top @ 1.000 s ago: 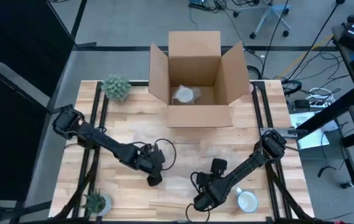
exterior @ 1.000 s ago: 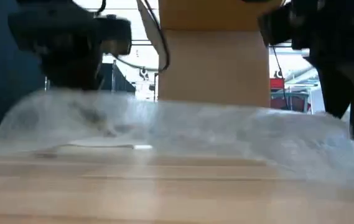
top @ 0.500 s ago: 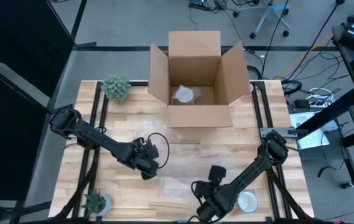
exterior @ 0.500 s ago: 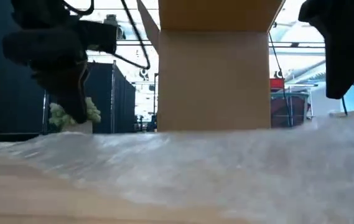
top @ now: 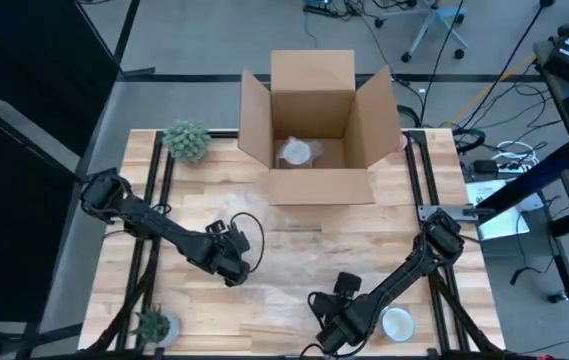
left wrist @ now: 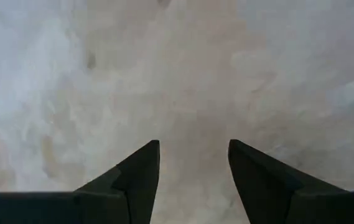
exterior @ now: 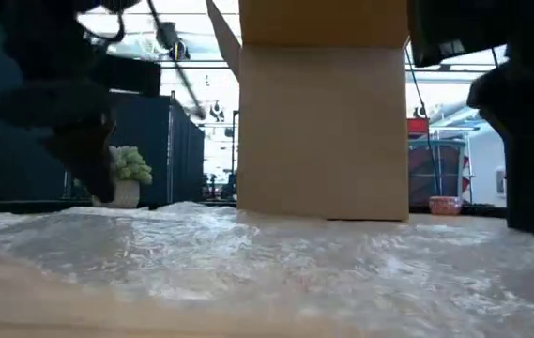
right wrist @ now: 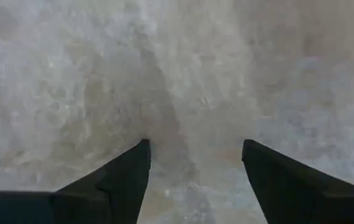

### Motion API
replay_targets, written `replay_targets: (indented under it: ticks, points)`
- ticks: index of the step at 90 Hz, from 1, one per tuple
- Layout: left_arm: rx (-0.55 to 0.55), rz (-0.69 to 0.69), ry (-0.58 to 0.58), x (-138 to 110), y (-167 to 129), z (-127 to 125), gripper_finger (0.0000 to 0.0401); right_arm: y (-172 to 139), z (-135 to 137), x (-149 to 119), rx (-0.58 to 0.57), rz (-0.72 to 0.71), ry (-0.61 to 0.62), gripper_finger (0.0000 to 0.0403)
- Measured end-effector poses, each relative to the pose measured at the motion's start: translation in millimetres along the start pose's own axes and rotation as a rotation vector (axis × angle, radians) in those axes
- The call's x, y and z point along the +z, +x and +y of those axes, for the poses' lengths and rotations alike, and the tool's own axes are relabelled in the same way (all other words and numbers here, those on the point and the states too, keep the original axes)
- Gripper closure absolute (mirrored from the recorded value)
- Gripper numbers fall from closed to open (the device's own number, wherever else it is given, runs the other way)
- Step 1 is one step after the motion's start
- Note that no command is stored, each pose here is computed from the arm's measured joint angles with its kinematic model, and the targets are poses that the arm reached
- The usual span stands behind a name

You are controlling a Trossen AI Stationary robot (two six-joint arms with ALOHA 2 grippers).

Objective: Wrap mug
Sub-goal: Prepare the bubble wrap, then put the red mug on the bubble wrap

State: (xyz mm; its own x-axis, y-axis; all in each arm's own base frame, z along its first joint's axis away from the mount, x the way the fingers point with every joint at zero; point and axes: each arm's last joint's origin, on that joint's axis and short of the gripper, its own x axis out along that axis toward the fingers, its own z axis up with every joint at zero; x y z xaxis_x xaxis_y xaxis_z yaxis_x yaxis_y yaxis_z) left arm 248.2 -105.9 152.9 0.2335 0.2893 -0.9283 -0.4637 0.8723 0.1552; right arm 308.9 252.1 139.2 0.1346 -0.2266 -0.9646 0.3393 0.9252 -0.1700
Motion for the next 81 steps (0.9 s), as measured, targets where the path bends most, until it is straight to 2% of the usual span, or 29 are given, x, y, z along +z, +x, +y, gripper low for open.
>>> replay_targets:
  ticks: [21, 31, 43, 58, 68, 81]
  points:
    - [-0.025, 0.061, -0.086, -22.6, 13.7, 2.4, 0.0221, 1.7, -27.7, -7.3, -0.207, 0.165, -0.165, 0.0169]
    - [-0.041, 0.052, -0.085, -24.3, 12.8, -0.4, 0.0221, -7.2, -43.2, -0.4, -0.235, 0.216, -0.184, 0.0169]
    - [-0.048, 0.070, -0.082, -22.5, 7.8, -0.5, 0.0221, -32.1, -55.1, 6.9, -0.168, 0.178, -0.152, 0.0169]
    - [-0.085, 0.054, -0.080, -17.3, -4.0, -0.4, 0.0221, -80.7, -73.5, 8.5, -0.030, 0.069, -0.058, 0.0169]
    - [-0.129, 0.021, -0.054, -10.7, -16.1, -1.1, 0.0221, -117.6, -87.6, -1.7, 0.066, 0.004, 0.051, 0.0170]
    - [-0.195, -0.013, 0.049, -2.7, -35.2, 1.6, 0.0221, -158.7, -107.4, -20.0, 0.183, -0.054, 0.136, 0.0170]
